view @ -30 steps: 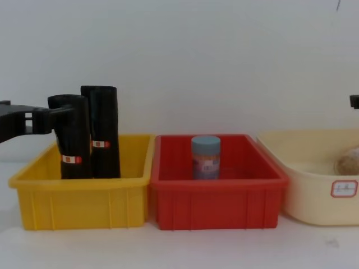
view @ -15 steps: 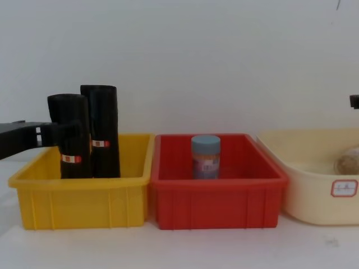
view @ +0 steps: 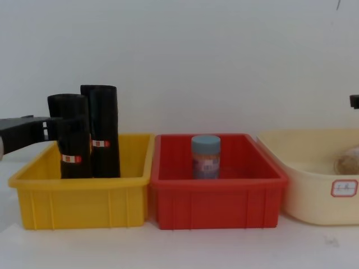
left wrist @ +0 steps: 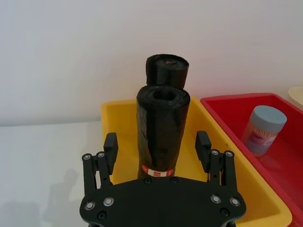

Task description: Pick up the garbage bag with the one hand and transfer it to the other hand.

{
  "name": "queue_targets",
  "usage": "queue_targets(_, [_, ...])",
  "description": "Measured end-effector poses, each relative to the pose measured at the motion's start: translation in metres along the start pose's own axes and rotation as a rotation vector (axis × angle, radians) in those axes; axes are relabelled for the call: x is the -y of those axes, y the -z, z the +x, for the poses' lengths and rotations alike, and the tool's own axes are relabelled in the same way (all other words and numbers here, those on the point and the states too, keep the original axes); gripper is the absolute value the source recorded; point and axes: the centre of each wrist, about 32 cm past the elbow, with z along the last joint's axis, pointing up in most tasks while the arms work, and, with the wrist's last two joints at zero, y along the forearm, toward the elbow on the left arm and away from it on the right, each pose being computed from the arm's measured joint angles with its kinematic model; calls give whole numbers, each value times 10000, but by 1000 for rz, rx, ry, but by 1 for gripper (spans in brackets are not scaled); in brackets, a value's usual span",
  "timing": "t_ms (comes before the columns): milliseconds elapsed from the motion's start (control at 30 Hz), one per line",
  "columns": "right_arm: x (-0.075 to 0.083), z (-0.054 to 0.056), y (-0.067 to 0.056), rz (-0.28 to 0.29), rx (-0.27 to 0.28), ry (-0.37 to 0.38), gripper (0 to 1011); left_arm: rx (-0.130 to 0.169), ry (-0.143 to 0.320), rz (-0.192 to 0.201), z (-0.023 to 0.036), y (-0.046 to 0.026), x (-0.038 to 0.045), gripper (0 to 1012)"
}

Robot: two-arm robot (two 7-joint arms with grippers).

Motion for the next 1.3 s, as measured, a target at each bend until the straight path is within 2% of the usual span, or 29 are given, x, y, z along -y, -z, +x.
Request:
queue_targets(533, [0,0,0,0,0,0,1001,21,34,-16,21,10,180,1001])
queue_targets(833, [0,0,0,0,0,0,1001,24,24,-12,15,41,242,1001])
queue_targets(1300, [0,0,0,0,0,0,1001,42,13,-32,-7,77,361,1001])
